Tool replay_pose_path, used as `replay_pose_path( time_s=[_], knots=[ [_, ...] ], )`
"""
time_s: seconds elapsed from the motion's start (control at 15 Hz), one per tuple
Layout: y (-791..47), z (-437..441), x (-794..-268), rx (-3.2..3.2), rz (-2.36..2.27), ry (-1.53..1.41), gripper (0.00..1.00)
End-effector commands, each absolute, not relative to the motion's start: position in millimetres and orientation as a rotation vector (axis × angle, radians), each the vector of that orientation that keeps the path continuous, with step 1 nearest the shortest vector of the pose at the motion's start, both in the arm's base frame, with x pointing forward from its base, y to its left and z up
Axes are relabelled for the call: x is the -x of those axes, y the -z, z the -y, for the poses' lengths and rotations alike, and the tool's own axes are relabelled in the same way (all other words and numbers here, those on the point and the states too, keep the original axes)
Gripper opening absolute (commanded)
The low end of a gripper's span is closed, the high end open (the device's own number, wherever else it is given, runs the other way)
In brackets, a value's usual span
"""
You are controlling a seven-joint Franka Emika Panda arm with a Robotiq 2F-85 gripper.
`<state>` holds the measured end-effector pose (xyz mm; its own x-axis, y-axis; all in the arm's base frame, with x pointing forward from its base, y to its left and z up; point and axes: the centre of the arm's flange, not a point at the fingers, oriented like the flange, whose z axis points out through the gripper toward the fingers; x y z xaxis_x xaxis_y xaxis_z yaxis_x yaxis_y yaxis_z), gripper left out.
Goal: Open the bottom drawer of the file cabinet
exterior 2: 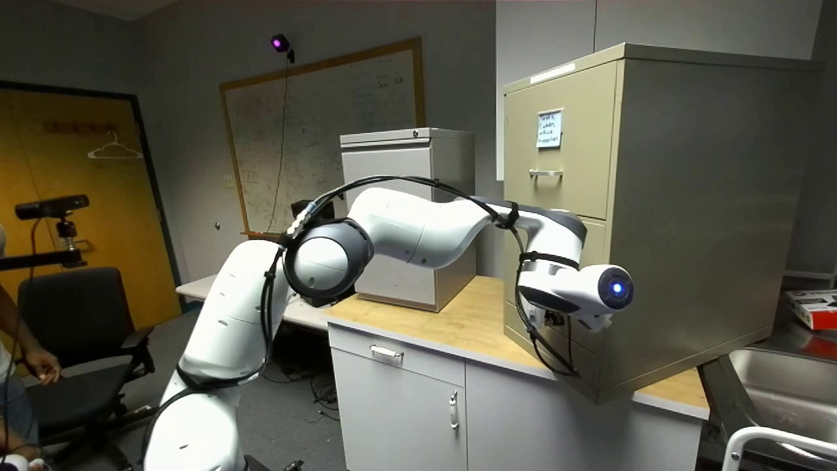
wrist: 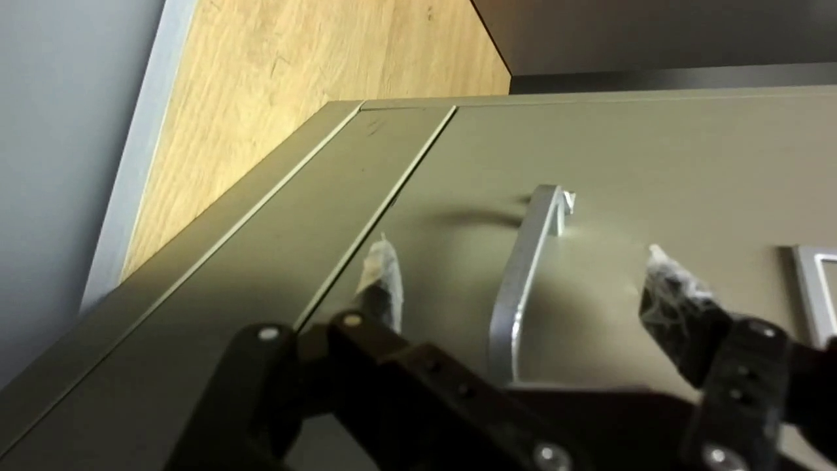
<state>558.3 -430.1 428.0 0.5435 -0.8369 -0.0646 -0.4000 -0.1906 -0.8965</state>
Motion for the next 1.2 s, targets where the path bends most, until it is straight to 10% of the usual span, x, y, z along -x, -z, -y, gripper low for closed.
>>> replay_pose_path(
  time_s=[0.0, 0.6, 1.13],
  knots=[
    [-423, 454, -578, 1.785, -1.055, 0.491, 0.67],
    [-451, 445, -564, 1.906, -1.119, 0.397, 0.02],
    [-534, 373, -570, 2.342, -1.221, 0.330, 0.04]
  ],
)
